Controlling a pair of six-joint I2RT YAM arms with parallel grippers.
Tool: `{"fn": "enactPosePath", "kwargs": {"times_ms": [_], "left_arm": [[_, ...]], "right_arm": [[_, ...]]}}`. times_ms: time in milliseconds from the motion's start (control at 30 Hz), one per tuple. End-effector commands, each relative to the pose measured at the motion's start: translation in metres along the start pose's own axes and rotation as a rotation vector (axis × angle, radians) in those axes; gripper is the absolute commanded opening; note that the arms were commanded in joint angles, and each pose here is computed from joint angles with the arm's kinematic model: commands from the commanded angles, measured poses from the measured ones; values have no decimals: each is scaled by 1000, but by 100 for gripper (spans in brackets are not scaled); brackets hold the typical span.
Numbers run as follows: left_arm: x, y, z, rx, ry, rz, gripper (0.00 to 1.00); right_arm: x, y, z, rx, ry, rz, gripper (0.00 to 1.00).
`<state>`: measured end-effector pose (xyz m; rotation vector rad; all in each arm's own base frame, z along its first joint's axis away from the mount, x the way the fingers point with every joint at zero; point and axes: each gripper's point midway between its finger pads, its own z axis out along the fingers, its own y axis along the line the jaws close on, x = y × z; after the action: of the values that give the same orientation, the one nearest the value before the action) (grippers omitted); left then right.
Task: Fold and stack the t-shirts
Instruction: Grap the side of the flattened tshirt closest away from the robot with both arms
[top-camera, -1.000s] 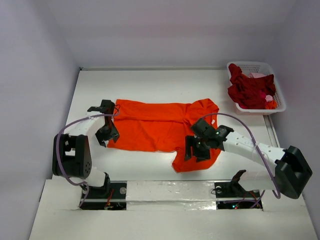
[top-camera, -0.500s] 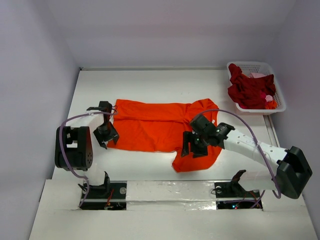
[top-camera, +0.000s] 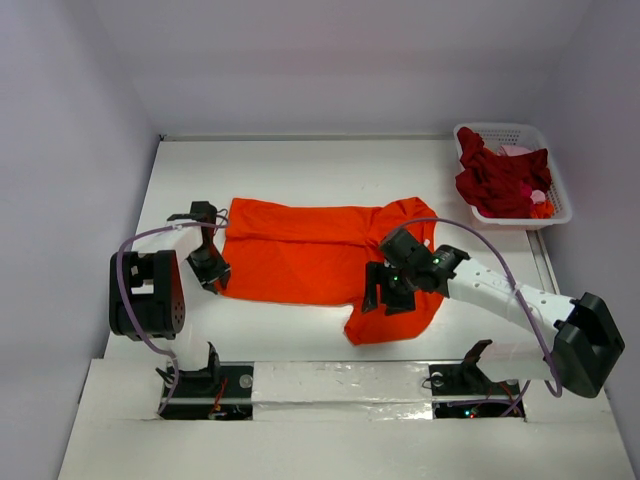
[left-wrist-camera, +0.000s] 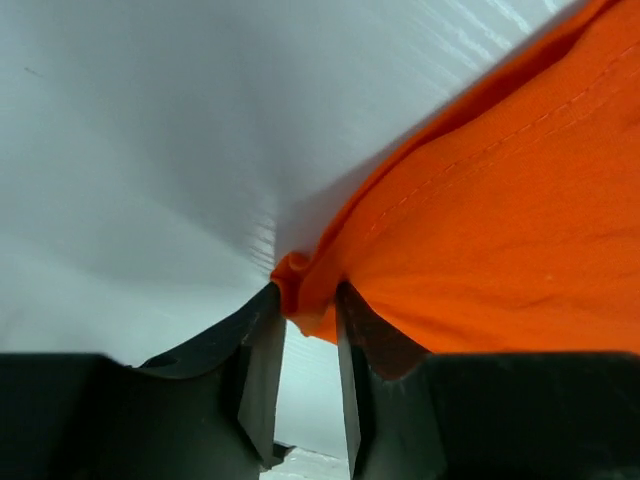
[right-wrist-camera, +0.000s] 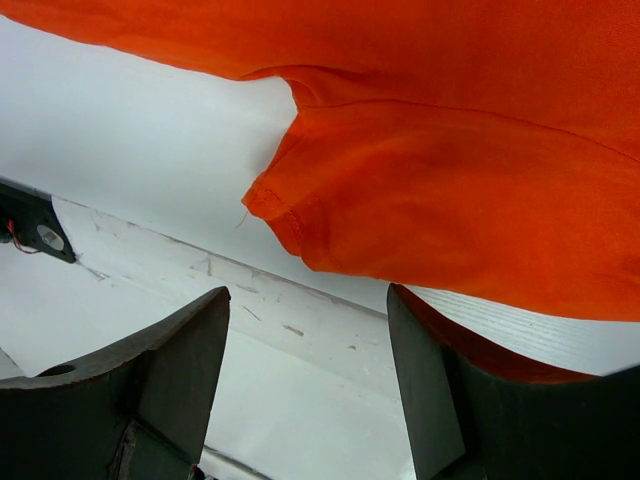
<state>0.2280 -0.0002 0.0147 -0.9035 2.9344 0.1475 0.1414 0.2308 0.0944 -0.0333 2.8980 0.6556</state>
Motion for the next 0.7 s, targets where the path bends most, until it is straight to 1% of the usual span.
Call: {"fn": "enactPosePath", "kwargs": {"times_ms": [0, 33, 100, 133, 233, 333, 367, 400, 433, 533, 667], "left_arm": [[-8, 6, 3, -33, -22, 5, 23], [-8, 6, 3, -32, -24, 5, 18], [-8, 6, 1, -27, -26, 6, 15], [-8, 6, 1, -26, -27, 7, 9], [-8, 5, -1, -16, -28, 11, 0], [-9, 2, -5, 5, -33, 10, 0], [-11, -1, -9, 17, -43, 6, 0], [-12, -2, -10, 23, -47, 6, 0], [-13, -4, -12, 33, -51, 6, 0], [-16, -10, -17, 63, -57, 7, 0], [-24, -21, -22, 113, -72, 0, 0]], "right_arm": [[-10, 18, -13, -57, -49, -27, 70], [-10, 18, -12, -56, -48, -28, 70], [-10, 18, -13, -56, -50, -26, 70], [-10, 18, -13, -54, -50, -25, 70], [-10, 14, -14, -40, -55, -14, 68], [-15, -4, -20, 59, -108, 33, 62], [-16, -10, -23, 93, -125, 50, 62], [-23, -23, -24, 162, -176, 72, 62], [-20, -34, -26, 205, -181, 108, 62], [-16, -49, -27, 265, -209, 184, 62], [-10, -61, -22, 301, -203, 220, 62]]}}
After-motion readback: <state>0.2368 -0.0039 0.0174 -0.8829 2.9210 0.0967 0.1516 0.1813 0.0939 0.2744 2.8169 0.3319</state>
